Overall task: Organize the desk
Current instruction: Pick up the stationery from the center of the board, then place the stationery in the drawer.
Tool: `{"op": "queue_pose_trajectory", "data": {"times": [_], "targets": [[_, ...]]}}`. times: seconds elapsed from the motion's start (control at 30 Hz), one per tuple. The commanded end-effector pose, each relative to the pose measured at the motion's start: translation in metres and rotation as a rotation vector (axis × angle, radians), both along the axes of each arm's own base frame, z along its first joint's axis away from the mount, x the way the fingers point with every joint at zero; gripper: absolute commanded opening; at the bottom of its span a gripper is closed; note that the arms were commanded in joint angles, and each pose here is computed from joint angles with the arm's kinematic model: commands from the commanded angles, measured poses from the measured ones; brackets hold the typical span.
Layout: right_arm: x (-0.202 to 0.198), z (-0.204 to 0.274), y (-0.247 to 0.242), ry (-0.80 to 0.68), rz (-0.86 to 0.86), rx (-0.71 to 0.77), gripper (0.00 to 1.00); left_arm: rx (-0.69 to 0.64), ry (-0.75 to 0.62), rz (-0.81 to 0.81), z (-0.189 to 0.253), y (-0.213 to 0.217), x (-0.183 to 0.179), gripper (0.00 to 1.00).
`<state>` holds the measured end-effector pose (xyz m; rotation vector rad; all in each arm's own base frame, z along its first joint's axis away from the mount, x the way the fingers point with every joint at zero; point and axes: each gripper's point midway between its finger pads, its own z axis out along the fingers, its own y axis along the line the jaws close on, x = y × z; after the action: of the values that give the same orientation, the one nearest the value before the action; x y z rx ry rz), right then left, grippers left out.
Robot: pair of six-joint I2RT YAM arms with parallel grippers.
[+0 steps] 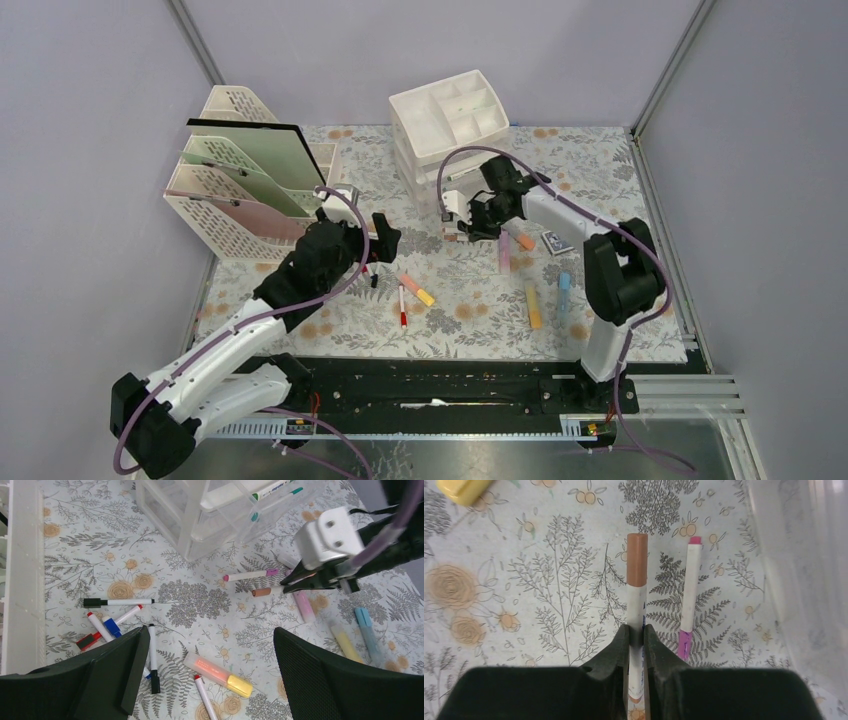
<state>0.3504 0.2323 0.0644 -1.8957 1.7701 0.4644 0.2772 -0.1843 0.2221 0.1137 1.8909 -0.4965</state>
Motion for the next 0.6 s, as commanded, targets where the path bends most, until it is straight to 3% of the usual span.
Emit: {"op": "queue_pose_trajectory", "data": {"times": [0.0, 0.27, 0.57], "targets": [[-0.020, 0.057, 0.012, -0.022, 0.031, 0.098, 0.00, -0.083, -0.030, -0.005, 0.012, -0.004, 0.001, 0.99], [-0.020, 0.141, 0.009, -0.225, 0.098, 0.158, 0.00, -0.130, -0.021, 0.002, 0.006, -0.003, 0.003, 0.99], [0.049, 0.197, 0.017, -0.487, 0.127, 0.099, 0.00, -0.166, -0.029, -0.021, 0.007, -0.009, 0.004, 0.99]]}}
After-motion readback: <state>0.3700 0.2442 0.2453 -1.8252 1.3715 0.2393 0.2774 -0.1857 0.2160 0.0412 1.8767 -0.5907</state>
